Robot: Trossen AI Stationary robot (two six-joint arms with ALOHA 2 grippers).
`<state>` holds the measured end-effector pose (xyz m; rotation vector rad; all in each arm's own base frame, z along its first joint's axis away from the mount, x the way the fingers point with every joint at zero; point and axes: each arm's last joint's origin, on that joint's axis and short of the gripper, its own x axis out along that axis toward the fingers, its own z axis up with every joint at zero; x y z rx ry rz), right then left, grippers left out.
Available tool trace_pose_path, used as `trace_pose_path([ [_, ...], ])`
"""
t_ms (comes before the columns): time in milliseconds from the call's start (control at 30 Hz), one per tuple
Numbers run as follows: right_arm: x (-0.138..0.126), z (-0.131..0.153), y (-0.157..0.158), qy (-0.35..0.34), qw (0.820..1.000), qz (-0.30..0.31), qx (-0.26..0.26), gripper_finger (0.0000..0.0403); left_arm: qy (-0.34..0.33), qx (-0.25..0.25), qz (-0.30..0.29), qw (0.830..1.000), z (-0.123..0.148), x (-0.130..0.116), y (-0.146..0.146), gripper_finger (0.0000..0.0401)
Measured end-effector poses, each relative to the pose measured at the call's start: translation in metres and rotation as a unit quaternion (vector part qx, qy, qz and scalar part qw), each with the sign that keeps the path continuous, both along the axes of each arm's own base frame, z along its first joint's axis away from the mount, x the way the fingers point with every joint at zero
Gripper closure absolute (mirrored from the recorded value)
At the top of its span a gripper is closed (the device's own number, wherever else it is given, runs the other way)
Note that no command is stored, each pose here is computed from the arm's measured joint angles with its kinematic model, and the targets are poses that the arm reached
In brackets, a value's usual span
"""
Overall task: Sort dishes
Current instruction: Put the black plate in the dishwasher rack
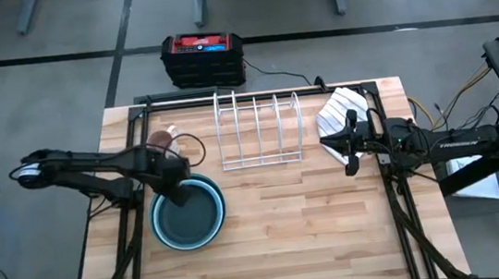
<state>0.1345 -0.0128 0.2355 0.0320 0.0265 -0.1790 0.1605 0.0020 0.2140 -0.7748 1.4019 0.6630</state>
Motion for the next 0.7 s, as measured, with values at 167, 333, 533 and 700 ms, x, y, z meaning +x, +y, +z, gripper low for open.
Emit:
trace_pose_path([
  [167, 0.000, -0.001, 0.000, 0.003, 1.000, 0.000, 0.000, 0.0384, 0.012, 0.000, 0.000, 1.000, -0.003, 0.002, 0.000, 0.0356],
  [333, 0.000, -0.001, 0.000, 0.003, 1.000, 0.000, 0.000, 0.0384, 0.024, 0.017, 0.000, 1.000, -0.007, 0.004, 0.001, 0.0310],
  [533, 0.000, -0.001, 0.000, 0.003, 1.000, 0.000, 0.001, 0.0384, 0.044, 0.028, -0.004, 0.999, -0.013, 0.008, 0.002, 0.0275],
  [700, 0.000, -0.001, 0.000, 0.003, 1.000, 0.000, 0.000, 0.0384, 0.063, 0.030, -0.008, 0.998, -0.018, 0.011, 0.002, 0.0269],
])
